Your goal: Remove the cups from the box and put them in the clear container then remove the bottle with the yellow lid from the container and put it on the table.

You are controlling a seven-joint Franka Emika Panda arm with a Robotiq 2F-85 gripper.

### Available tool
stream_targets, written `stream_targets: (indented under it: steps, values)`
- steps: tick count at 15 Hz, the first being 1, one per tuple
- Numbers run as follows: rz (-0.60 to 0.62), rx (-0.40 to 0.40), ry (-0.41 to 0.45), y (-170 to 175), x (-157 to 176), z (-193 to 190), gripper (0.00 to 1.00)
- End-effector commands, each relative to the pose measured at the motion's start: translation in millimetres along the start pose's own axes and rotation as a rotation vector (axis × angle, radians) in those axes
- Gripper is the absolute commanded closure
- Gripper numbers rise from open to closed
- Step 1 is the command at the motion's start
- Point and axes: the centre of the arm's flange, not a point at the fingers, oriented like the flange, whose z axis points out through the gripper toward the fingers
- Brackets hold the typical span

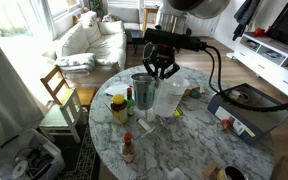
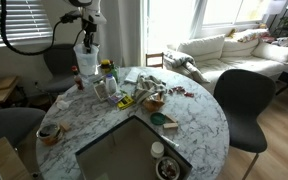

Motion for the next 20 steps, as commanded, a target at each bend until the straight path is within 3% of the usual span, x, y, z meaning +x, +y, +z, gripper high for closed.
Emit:
stream_targets:
  steps: [1,2,8,20]
  values:
    - [0.002,0.0,0.0,0,1,-1,0.94]
    - [0.028,0.029,-0.002,-1,1,1,0.98]
    - [0.11,0.06,-0.043,-38,-9,40,0.98]
    - [0.206,0.058,0.065,-58,5,80,0.98]
